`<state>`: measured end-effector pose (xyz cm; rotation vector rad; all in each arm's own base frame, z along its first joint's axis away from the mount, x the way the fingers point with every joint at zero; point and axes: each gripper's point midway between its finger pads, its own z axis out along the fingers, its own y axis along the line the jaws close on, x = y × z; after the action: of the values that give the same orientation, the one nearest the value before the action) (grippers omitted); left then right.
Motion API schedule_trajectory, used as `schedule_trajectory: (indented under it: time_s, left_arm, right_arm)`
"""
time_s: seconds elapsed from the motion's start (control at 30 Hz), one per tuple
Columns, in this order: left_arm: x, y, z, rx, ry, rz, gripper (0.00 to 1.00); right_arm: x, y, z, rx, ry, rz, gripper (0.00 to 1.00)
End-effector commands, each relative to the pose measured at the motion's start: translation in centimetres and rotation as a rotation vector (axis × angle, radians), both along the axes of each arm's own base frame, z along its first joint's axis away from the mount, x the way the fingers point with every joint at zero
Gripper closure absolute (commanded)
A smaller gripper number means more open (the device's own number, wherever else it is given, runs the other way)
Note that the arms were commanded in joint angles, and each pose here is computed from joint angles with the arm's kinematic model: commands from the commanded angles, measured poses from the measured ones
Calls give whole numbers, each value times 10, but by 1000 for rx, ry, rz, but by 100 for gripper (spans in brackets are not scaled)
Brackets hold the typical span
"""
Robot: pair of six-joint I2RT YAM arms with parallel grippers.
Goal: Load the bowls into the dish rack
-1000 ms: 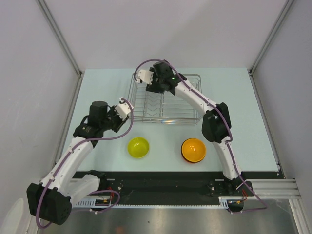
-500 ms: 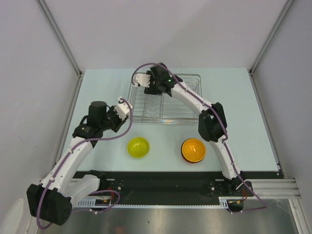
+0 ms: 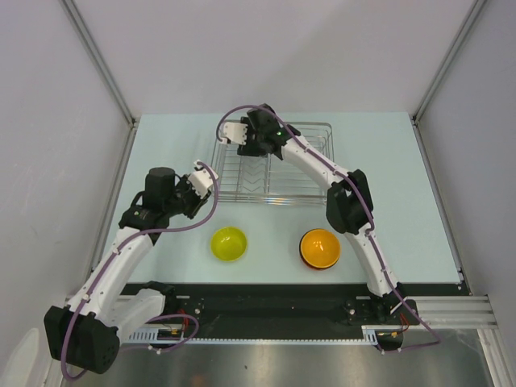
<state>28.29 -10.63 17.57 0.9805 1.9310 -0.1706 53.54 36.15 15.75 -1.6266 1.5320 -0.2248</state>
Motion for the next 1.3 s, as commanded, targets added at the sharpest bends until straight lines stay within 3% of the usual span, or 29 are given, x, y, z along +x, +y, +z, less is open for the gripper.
schedule_trajectory:
  time_s: [0.0,0.47,0.57,0.67,0.7,0.8,1.2,1.27]
  left_arm:
    - [-3,-2,6,-36,-7,-1,64]
    - [-3,-2,6,-46,0,0,64]
    - [-3,-3,6,-50,1,-1,64]
    - [-3,-2,7,-50,0,0,64]
    - [-3,-3,6,-52,3,-3,64]
    - [-3,-3,6,-53,4,-4,64]
    - [-4,-4,7,-59,4,-4,64]
    - [-4,-4,5,-58,9,-5,64]
  right_arm:
    - [15,18,39,64,-127,24,100]
    - [20,20,28,57,-130,25,92]
    - [21,20,28,57,-132,26,83]
    - [21,21,29,58,-137,25,67]
    - [21,21,29,59,-137,23,57]
    - [21,21,30,53,-143,25,45]
    - [21,23,38,55,-167,21,9]
    - [21,23,38,54,-170,22,8]
